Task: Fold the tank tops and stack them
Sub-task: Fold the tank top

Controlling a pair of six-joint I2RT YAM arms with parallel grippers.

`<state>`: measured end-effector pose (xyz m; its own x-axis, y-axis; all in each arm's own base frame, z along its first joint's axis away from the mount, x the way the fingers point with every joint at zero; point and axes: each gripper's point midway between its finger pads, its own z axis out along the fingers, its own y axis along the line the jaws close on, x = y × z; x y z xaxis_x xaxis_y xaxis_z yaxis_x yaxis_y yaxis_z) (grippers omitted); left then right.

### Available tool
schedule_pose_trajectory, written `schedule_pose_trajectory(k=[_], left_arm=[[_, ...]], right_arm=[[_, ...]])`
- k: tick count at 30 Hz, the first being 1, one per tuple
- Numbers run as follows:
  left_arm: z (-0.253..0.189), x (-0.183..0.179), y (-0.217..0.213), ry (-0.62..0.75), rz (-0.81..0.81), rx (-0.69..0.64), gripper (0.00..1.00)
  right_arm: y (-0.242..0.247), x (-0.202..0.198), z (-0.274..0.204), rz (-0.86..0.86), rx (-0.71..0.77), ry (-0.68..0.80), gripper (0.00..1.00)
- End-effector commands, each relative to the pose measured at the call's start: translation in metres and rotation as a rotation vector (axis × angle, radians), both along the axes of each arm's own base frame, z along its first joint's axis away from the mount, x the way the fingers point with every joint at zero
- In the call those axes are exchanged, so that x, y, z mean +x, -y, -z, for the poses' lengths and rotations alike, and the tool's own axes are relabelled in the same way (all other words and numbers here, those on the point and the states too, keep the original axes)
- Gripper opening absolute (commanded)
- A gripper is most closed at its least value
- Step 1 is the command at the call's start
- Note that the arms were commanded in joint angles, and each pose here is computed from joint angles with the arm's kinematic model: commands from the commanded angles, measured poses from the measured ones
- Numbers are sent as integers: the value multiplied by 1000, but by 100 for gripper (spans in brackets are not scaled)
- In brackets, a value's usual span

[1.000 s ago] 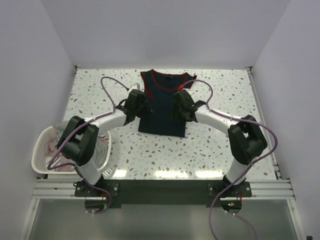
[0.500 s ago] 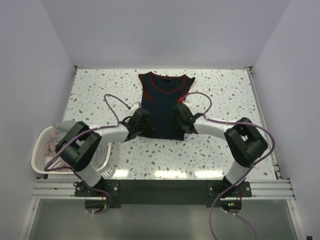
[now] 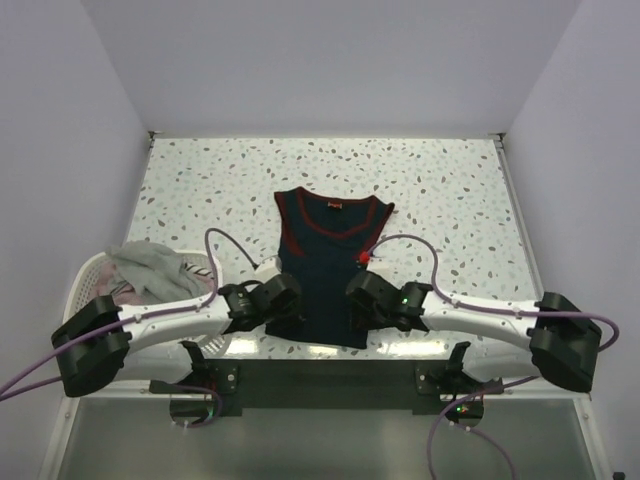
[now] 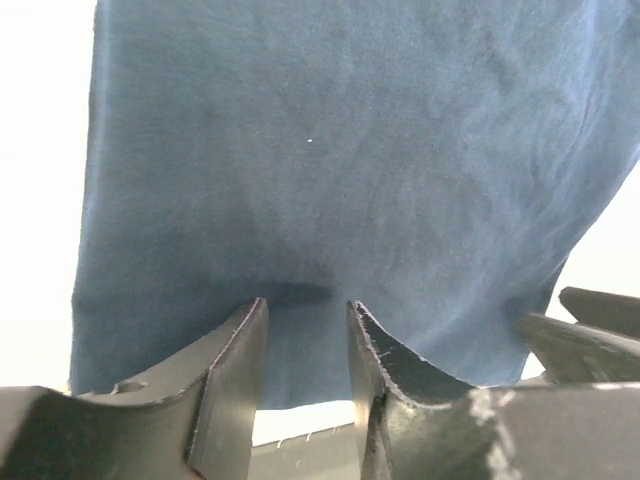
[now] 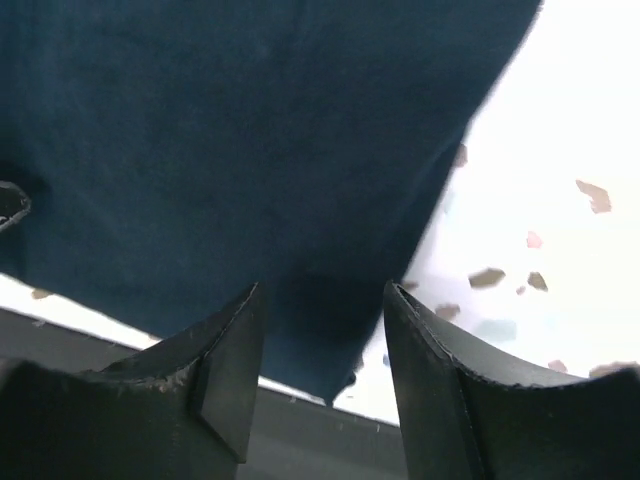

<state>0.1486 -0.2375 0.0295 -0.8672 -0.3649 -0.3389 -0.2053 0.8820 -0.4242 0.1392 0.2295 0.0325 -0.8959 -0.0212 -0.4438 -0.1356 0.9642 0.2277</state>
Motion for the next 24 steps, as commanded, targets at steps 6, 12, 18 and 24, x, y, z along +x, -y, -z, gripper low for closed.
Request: schedule_pose_trajectory(k=[6, 12, 18, 24], left_arm=[[-116, 70, 6, 280, -49, -61, 57], [-182, 213, 58, 487, 67, -221, 46], [-154, 291, 148, 550, 319, -367, 33], [-101, 312, 187, 503, 416, -426, 30]], right_arm=[[31, 82, -80, 188, -12, 151, 61], [93, 217, -116, 409, 65, 239, 56], [119, 291, -108, 506, 119, 241, 55], [123, 317, -64, 527, 75, 202, 54]])
